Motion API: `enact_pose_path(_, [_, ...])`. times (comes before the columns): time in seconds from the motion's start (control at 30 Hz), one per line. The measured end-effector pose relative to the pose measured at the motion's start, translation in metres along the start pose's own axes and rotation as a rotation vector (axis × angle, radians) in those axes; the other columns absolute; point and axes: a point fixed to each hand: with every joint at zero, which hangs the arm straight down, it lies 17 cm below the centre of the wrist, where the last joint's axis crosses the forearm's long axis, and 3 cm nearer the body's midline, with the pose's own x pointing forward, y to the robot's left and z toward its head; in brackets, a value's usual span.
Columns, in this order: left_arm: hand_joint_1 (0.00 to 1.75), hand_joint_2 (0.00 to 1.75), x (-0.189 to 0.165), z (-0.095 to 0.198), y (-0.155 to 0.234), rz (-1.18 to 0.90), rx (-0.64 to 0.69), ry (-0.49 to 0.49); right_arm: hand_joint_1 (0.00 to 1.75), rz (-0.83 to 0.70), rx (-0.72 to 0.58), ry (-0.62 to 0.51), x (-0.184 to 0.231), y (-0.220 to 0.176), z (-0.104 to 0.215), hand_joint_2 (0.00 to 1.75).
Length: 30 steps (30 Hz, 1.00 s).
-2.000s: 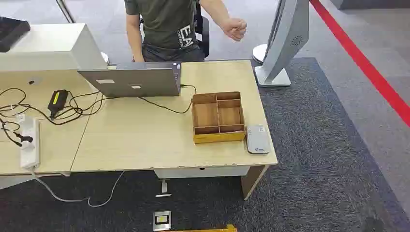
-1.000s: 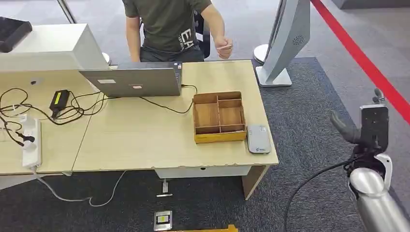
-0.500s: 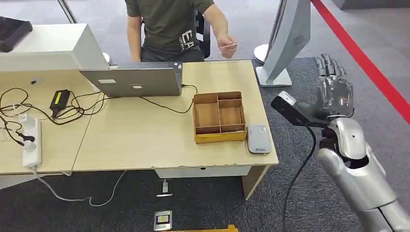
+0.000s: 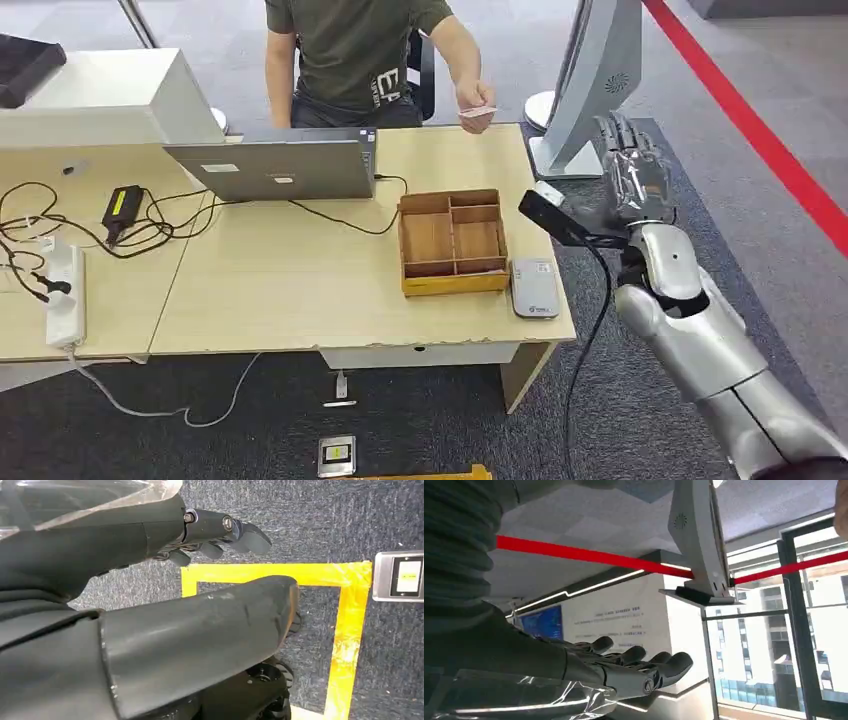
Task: Pass the card to the sensor for recognition and then transmit it.
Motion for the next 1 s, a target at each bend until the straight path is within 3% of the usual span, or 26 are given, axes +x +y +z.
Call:
enact_pose_path(0.57, [0.00,0.00,0.000,0.000,-0.002,-0.009,-0.008,-0.002,0.00,-0.085,0.063,-0.058,0.061,0.031,-0.014,1.75])
enact_pose_path(0.87, [0.00,0.00,-0.004,0.000,-0.002,-0.010,-0.005,0.021,0.00,-0.107,0.081,-0.054,0.074,0.041,-0.016,1.75])
enact_pose_path(0.9, [0.00,0.00,-0.005,0.000,-0.002,-0.015,-0.006,0.021,0.28,-0.109,0.083,-0.051,0.073,0.042,-0.016,1.75])
enact_pose_path(0.93, [0.00,0.00,-0.005,0.001,-0.002,-0.017,-0.007,0.022,1.75,-0.110,0.082,-0.048,0.072,0.044,-0.016,1.75])
enact_pose_path(1.0, [0.00,0.00,-0.005,0.001,-0.002,-0.021,-0.007,0.022,1.75,-0.117,0.074,-0.039,0.070,0.044,-0.016,1.75])
